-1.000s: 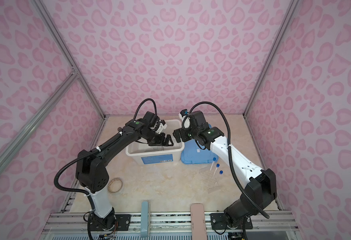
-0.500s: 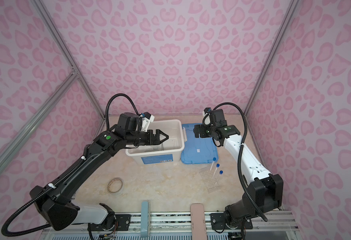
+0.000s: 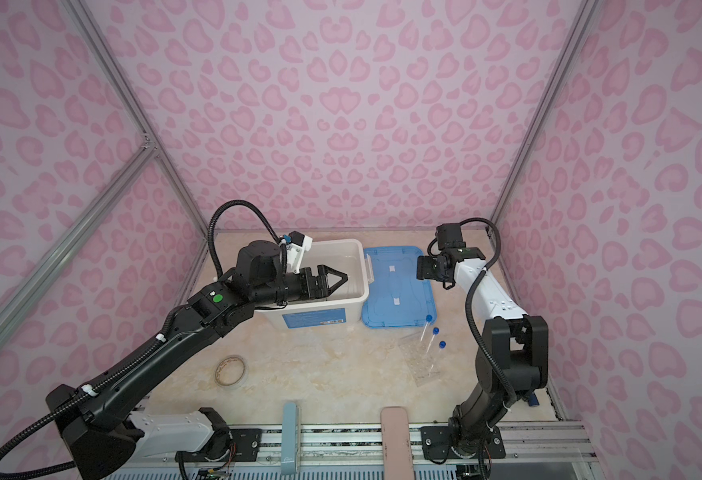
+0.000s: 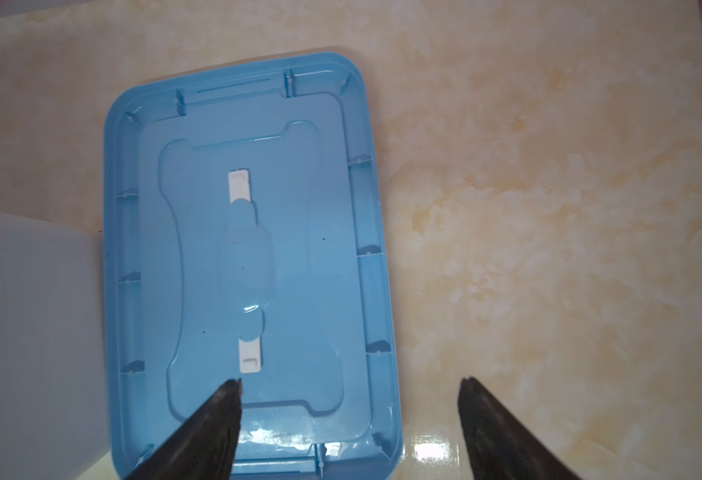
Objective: Organize the chemistry lab equipment
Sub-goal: 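Raise the open left gripper from the box while the right arm reaches the lid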
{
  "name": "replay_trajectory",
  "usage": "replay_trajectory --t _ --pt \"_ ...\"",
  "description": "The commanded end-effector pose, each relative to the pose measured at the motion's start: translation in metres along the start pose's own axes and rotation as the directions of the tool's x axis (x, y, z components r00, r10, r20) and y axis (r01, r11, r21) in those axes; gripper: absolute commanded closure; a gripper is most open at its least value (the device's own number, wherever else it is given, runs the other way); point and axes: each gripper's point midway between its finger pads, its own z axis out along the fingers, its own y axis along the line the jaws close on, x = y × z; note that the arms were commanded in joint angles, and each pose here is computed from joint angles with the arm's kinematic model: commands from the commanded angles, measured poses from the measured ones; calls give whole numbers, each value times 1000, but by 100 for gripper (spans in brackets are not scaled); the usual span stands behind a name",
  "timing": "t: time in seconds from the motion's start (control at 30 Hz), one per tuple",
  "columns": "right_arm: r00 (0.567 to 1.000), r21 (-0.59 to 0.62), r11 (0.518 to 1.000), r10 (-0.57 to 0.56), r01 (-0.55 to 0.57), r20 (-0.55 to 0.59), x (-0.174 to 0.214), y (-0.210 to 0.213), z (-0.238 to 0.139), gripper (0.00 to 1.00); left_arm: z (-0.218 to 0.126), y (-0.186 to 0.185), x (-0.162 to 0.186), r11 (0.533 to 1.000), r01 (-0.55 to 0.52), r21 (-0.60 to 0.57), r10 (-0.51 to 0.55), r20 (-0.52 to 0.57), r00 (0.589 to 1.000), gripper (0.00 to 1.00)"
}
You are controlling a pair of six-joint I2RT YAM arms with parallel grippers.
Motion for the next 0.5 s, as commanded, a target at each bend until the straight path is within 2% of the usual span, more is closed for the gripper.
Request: replay_trajectory --t 0.0,0.03,0.2,0.33,0.47 --pt "999 40 999 -16 18 -46 7 -12 20 26 -2 -7 -8 999 -42 26 41 37 998 2" --pt "998 37 999 -18 21 -64 9 -13 26 30 -1 -5 -8 999 -46 20 45 41 998 2" --pt "992 45 998 -40 46 -120 15 -18 52 38 8 -5 -9 998 -60 33 59 39 998 2" --pt "986 41 998 -41 49 -160 22 -24 73 39 17 5 -5 1000 -13 16 12 35 999 2" --pt "979 26 998 -43 49 -200 28 -25 91 46 17 15 -3 1000 -18 -22 18 44 999 3"
